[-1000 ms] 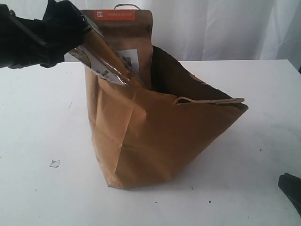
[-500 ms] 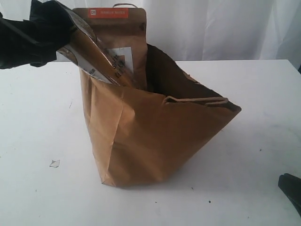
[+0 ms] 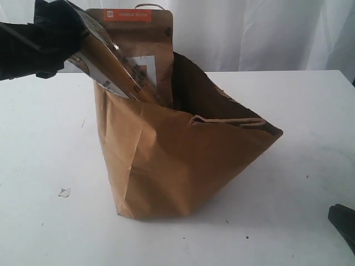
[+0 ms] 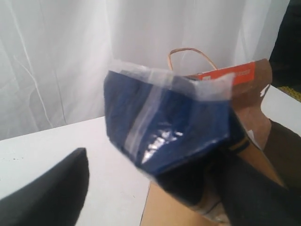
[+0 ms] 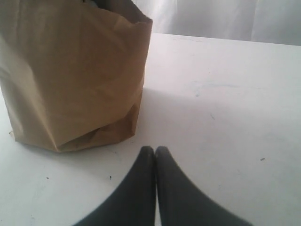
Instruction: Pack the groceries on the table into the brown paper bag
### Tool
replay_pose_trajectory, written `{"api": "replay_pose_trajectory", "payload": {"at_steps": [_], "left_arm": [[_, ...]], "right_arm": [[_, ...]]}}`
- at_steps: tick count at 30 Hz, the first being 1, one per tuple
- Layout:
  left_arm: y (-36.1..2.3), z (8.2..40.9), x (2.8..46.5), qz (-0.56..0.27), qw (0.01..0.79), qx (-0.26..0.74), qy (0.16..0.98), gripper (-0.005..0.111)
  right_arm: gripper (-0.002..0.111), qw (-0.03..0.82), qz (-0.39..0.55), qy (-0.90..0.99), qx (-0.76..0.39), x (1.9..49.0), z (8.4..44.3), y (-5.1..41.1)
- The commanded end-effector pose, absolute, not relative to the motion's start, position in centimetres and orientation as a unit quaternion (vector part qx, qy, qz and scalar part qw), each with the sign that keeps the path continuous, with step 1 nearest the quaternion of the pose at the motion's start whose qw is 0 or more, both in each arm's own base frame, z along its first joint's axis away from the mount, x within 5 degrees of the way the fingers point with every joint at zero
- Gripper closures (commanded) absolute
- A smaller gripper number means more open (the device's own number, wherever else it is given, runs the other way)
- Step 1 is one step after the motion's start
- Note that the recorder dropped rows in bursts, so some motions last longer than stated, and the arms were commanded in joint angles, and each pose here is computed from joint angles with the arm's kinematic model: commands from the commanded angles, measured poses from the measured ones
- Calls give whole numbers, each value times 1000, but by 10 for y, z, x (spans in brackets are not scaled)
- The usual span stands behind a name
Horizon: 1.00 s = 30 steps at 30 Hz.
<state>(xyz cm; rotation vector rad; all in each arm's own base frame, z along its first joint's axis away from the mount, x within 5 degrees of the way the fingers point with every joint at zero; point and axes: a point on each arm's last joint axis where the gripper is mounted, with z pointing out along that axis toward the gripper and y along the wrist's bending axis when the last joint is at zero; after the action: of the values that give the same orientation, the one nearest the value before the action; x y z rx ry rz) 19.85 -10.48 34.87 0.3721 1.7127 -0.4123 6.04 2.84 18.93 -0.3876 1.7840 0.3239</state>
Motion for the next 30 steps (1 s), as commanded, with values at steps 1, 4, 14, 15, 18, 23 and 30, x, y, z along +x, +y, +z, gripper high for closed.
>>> {"api": "replay_pose_trajectory", "payload": {"at_steps": [1,4,14,15,18,23,30], "left_arm": [[-102,346,198,-187,616,138,753,11],[-102,346,198,-187,616,135,753,1],[-107,348,193,-218,613,156,743,1],[-107,349,192,-224,612,154,742,1],[-107,351,190,-228,615,152,740,1],[-104,356,186,-230,623,151,732,1],[-104,357,185,-241,620,138,734,1]], "right_arm": [[108,602,139,769,-165,60,188,28],[108,602,139,769,-165,60,188,28],[108,602,139,769,-165,60,188,28],[108,602,139,769,-165,60,188,28],[108,602,139,769,-165,60,188,28],[108,602,139,769,-165,60,188,28],[108,602,139,769,-165,60,188,28]]}}
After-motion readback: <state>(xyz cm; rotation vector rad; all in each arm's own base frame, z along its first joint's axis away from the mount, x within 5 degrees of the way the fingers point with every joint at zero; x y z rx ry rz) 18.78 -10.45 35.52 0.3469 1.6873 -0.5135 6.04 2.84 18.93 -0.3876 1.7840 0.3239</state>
